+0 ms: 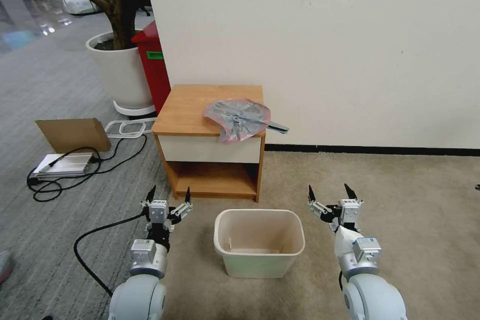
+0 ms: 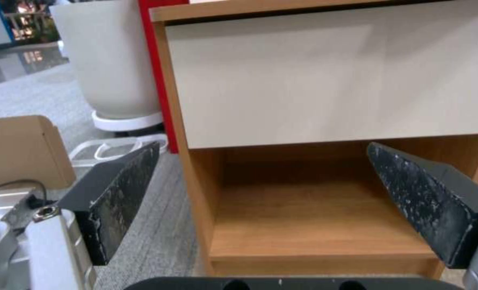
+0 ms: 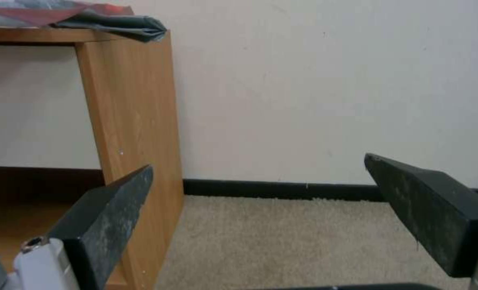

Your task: Pick up the garbage bag from the table and place it over the trash can.

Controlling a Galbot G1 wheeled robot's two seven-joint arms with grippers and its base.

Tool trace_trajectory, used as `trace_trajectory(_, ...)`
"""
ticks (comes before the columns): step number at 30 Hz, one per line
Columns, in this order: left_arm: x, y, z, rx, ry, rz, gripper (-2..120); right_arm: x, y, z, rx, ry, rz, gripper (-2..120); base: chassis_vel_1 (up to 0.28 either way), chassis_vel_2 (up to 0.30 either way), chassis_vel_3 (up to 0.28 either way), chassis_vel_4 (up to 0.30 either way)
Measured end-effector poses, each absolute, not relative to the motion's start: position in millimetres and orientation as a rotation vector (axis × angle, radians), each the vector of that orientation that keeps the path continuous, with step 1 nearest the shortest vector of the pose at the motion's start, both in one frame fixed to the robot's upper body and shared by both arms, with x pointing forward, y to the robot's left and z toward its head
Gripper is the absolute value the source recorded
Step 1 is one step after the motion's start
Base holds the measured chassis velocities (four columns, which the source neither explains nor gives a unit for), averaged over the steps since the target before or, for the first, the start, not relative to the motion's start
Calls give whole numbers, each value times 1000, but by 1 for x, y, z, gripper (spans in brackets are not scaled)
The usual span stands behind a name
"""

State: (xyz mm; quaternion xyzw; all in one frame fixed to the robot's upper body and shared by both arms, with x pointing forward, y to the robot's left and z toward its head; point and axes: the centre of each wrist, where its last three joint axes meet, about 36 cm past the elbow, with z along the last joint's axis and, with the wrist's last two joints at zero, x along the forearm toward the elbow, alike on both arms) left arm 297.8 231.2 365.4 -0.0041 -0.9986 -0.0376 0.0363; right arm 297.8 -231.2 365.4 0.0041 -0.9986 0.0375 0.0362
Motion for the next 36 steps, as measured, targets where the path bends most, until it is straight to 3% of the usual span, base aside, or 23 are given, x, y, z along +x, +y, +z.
trace_trajectory(7,299,251,384,1,-3065,-93,100,299,-237,380,-12,-3083,61,100,0,0,0,0)
trace_trajectory(13,302,288,430,-2,-3059,-37,100,300,-253,436,-61,-3126,-129,100,0,0,0,0)
trace_trajectory(18,301,300,458,-46,-3043,-7,100,302,-251,446,-26,-3127,-228,100,0,0,0,0)
trace_trajectory(27,287,278,446,-168,-2956,39,100,305,-247,441,9,-3113,-298,100,0,0,0,0)
trace_trajectory(30,285,278,444,-169,-2967,29,100,320,-238,437,109,-3109,-439,100,0,0,0,0)
trace_trajectory(36,286,281,445,-171,-2994,26,100,347,-232,423,240,-3115,-460,100,0,0,0,0)
